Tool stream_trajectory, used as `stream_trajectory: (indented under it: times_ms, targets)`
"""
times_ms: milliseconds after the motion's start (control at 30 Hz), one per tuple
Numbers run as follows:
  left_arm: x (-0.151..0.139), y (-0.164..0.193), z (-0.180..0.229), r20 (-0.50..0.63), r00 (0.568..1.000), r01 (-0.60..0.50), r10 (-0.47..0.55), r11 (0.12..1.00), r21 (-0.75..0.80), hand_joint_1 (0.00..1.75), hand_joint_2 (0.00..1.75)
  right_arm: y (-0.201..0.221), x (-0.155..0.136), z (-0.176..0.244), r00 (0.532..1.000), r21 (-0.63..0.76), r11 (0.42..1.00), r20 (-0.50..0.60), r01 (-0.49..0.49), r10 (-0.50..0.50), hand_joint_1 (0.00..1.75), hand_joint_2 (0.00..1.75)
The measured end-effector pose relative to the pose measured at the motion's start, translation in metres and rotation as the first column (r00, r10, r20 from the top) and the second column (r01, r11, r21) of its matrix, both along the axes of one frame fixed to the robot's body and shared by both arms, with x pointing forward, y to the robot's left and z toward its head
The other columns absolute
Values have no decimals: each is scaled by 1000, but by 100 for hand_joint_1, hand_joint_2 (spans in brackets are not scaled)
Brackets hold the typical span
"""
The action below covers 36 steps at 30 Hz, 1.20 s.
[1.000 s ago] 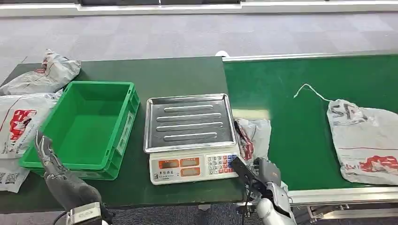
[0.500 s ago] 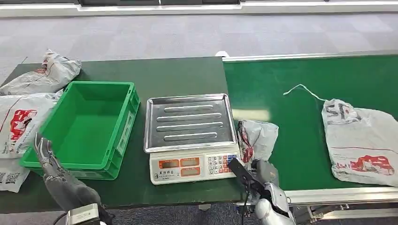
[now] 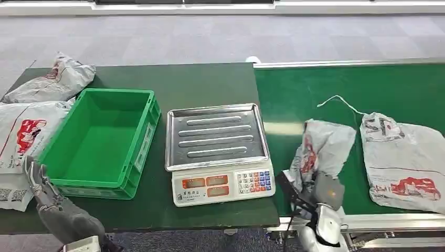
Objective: Moved the parcel from conveyor to table for the left to box.
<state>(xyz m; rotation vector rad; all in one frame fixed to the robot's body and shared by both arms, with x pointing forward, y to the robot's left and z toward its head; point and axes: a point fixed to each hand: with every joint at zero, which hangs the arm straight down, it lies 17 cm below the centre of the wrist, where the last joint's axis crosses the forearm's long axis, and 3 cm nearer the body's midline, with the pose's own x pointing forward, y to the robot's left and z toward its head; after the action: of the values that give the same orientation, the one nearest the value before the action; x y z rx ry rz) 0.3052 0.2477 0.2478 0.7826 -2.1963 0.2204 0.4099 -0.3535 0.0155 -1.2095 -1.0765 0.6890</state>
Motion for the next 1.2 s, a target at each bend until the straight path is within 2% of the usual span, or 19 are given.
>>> stream_trajectory:
  times_ms: [133,300,367,533,667,767,833,867,900,933,1000,1033,1200]
  targets:
    - [-5,4,4,7,1000,-14,14,1000,-5,0,0,-18,-5,92,976,-91,995,219,38,-18,175,175]
    - [-7,6,5,11,1000,-18,18,1000,-17,0,0,-36,-32,184,875,-153,978,481,144,-54,175,175]
    - [-7,6,5,10,1000,-18,19,1000,-21,0,0,-41,-43,207,837,-155,973,543,173,-63,175,175]
    - [-7,7,5,10,1000,-18,19,1000,-23,0,0,-44,-57,235,791,-160,969,610,190,-54,175,175]
    - [-6,8,5,13,1000,-18,19,999,-35,0,0,-31,-47,245,793,-190,973,609,133,11,175,175]
    - [-4,10,7,22,1000,-17,18,999,-50,0,0,8,-13,251,796,-158,986,590,-50,135,175,175]
    - [-2,11,9,31,999,-14,16,998,-63,0,0,42,14,257,766,-105,975,604,-198,221,175,175]
    - [0,11,9,36,999,-11,13,998,-69,0,0,65,32,254,750,-37,950,605,-310,269,175,175]
    - [3,11,10,41,999,-5,8,997,-75,0,0,91,48,255,718,24,901,613,-433,329,175,175]
    - [6,9,11,46,999,6,-3,997,-82,0,0,123,64,251,678,108,812,619,-573,396,175,175]
    - [11,6,12,53,998,21,-17,996,-85,0,0,173,83,250,592,203,637,642,-744,486,175,175]
    - [13,5,12,54,998,26,-22,996,-86,0,0,189,88,250,565,224,583,649,-781,509,175,175]
    - [20,-2,12,57,997,52,-47,995,-81,0,0,241,109,249,494,304,398,653,-866,575,175,175]
